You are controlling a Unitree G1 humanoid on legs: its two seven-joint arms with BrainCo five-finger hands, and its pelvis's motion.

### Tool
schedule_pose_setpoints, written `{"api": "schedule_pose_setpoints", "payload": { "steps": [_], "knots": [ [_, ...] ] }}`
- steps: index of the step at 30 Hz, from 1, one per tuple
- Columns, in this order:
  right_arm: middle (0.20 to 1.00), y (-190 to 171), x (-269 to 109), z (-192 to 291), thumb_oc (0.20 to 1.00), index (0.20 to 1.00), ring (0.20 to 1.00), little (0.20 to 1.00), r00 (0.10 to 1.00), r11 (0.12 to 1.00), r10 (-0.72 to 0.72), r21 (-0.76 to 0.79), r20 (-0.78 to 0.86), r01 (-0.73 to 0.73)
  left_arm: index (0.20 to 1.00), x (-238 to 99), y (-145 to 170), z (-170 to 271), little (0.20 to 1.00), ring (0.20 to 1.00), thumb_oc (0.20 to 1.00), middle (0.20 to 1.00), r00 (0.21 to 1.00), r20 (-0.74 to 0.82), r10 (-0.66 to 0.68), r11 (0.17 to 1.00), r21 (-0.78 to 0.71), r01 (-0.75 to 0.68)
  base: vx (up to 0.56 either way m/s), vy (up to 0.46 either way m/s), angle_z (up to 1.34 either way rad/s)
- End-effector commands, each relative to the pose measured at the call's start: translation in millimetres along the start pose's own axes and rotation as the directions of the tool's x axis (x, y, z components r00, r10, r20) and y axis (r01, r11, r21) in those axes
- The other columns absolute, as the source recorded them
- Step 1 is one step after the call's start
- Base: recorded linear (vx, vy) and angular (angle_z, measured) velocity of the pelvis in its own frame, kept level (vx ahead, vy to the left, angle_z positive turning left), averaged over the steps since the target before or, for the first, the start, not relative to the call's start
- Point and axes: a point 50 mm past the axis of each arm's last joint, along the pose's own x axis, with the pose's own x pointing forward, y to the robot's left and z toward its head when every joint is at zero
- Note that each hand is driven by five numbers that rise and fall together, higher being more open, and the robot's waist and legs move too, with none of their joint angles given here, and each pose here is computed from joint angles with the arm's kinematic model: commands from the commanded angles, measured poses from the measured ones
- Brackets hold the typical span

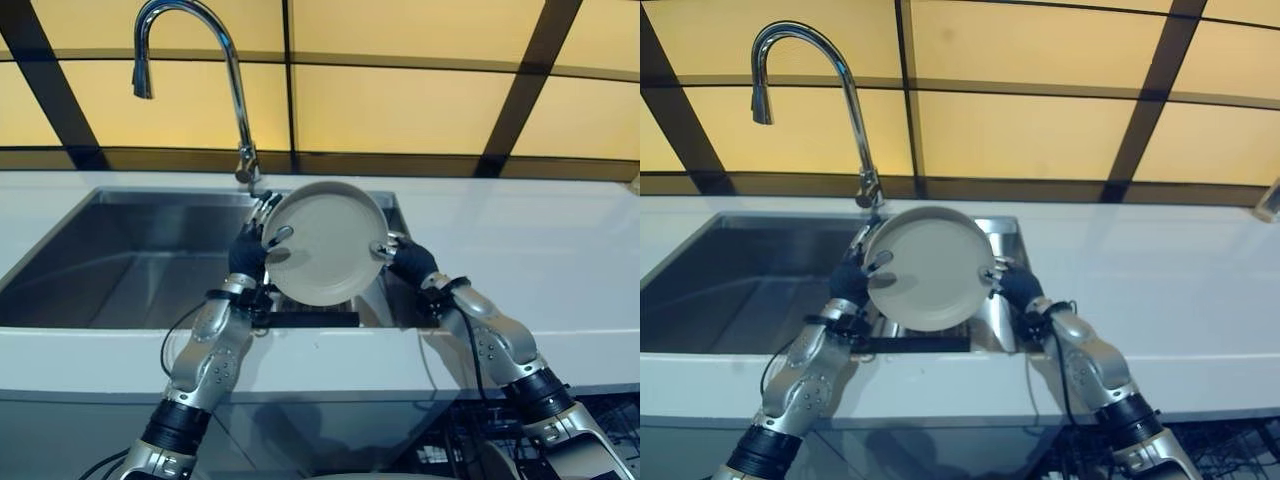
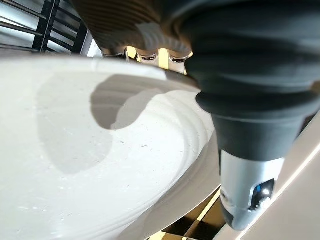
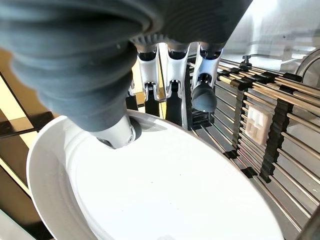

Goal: Pick up plates and place into dishwasher.

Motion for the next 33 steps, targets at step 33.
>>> {"api": "schedule_pose_setpoints", "payload": {
  "steps": [33],
  "knots": [
    [0.2,-65.0,-38.6,134.8,0.2,0.2,0.2,0.2,0.857,0.749,-0.301,-0.453,0.418,0.484,1.0,7.3,-3.8,15.2,1.0,1.0,1.0,1.0,0.995,0.072,-0.072,0.997,-0.01,0.073,0.0,-0.004,-0.05]
  ]
}}
